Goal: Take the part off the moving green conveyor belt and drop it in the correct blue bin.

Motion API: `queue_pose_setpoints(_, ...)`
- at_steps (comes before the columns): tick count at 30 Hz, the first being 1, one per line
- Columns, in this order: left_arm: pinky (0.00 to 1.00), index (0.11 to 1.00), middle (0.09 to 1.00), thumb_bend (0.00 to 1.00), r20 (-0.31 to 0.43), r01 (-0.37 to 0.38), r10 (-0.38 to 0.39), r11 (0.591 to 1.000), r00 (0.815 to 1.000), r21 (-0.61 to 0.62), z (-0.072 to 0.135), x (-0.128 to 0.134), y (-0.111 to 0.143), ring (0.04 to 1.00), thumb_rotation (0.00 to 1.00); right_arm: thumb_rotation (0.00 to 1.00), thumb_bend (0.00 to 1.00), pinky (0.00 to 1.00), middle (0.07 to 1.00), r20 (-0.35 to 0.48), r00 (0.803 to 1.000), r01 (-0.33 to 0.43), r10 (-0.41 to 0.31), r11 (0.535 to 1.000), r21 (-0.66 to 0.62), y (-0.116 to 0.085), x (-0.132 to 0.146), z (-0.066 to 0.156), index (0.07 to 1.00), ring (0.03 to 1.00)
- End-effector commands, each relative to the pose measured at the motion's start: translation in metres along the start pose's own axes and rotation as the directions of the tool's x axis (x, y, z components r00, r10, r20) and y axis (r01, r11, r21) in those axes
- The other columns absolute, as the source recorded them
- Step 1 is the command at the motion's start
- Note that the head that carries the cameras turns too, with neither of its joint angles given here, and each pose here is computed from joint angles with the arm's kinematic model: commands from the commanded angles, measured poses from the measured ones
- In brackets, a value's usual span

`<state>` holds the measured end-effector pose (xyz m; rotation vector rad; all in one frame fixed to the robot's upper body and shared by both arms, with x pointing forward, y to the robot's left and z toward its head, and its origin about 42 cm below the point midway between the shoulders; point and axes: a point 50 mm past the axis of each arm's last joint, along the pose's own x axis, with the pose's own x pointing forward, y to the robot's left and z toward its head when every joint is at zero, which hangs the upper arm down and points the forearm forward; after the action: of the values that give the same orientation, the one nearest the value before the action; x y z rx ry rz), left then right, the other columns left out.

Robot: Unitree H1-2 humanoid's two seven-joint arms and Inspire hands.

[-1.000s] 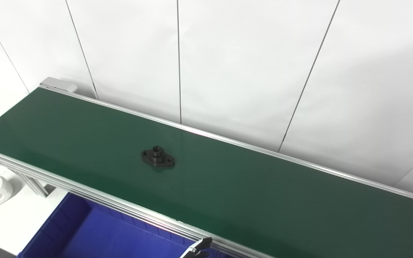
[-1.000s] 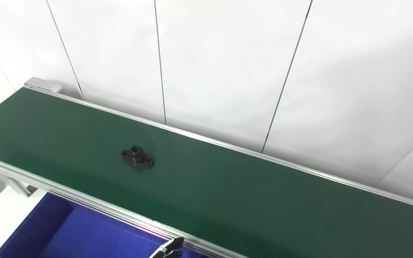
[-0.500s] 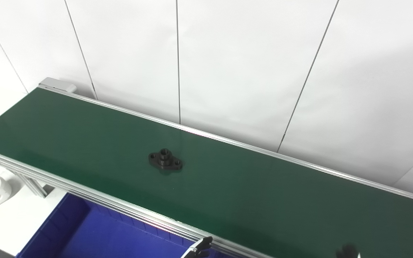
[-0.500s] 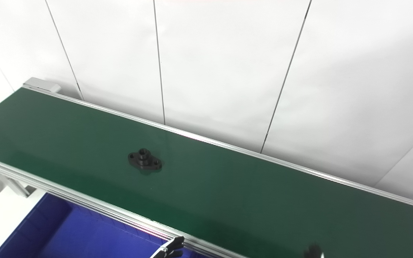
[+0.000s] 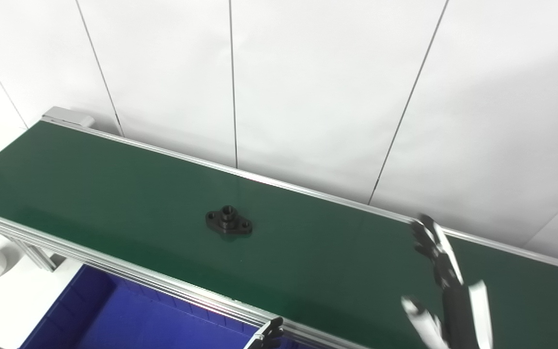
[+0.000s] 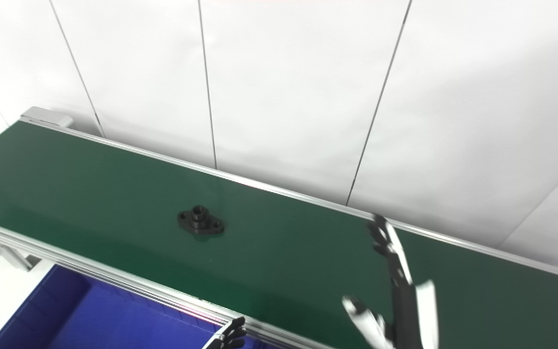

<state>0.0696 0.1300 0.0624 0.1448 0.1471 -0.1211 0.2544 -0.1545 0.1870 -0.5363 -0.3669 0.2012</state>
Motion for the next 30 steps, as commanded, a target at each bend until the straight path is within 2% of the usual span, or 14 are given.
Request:
queue_pose_setpoints(1,0.76,0.92,0.886,0.48,0.116,0.012,0.002,0.993,0.993,-0.118,0.037,0.013,-0.037,0.845,0.85,0.91,0.87,0.69,0.828,-0.041,0.999,-0.037,0.036,0.999,-0.03,0.0,0.027,0.014,0.92,0.777)
queue_pose_setpoints(4,0.77,0.927,0.888,0.48,0.115,0.009,0.005,0.992,0.993,-0.127,0.039,0.012,-0.039,0.85,0.85,0.83,0.9,0.61,0.799,-0.099,0.992,-0.085,0.077,0.994,-0.075,0.005,0.051,0.018,0.914,0.73)
queue_pose_setpoints(7,0.77,0.932,0.889,0.45,0.115,0.003,0.014,0.989,0.993,-0.145,0.042,0.011,-0.041,0.854,0.85,0.78,0.93,0.56,0.774,-0.11,0.988,-0.128,0.104,0.963,-0.236,0.014,0.078,0.02,0.902,0.692)
queue_pose_setpoints(10,0.83,0.942,0.9,0.42,0.114,0.008,0.009,0.988,0.993,-0.153,0.043,0.01,-0.042,0.882,0.86,0.71,0.97,0.56,0.787,-0.1,0.987,-0.154,0.126,0.919,-0.364,0.023,0.095,0.022,0.889,0.681)
queue_pose_setpoints(13,0.83,0.951,0.917,0.42,0.114,0.011,0.007,0.987,0.993,-0.158,0.044,0.01,-0.044,0.894,0.87,0.69,0.99,0.59,0.792,-0.084,0.985,-0.175,0.154,0.876,-0.449,0.034,0.113,0.023,0.882,0.698)
queue_pose_setpoints(20,0.82,0.946,0.916,0.44,0.108,0.025,-0.009,0.989,0.994,-0.149,0.047,0.009,-0.051,0.872,0.87,0.68,0.99,0.64,0.803,-0.057,0.975,-0.213,0.215,0.828,-0.519,0.057,0.14,0.026,0.88,0.729)
queue_pose_setpoints(25,0.82,0.945,0.91,0.45,0.106,0.019,-0.003,0.989,0.994,-0.145,0.051,0.007,-0.055,0.865,0.86,0.7,0.98,0.63,0.805,-0.065,0.966,-0.241,0.249,0.787,-0.568,0.073,0.15,0.028,0.879,0.722)
queue_pose_setpoints(28,0.82,0.948,0.917,0.44,0.11,0.027,-0.01,0.988,0.994,-0.152,0.053,0.006,-0.056,0.869,0.85,0.7,0.98,0.61,0.8,-0.062,0.965,-0.244,0.256,0.78,-0.576,0.082,0.155,0.028,0.871,0.706)
queue_pose_setpoints(30,0.81,0.95,0.919,0.47,0.11,0.035,-0.018,0.988,0.994,-0.149,0.054,0.005,-0.057,0.87,0.86,0.71,0.98,0.58,0.78,-0.06,0.963,-0.247,0.262,0.776,-0.581,0.089,0.158,0.028,0.857,0.676)
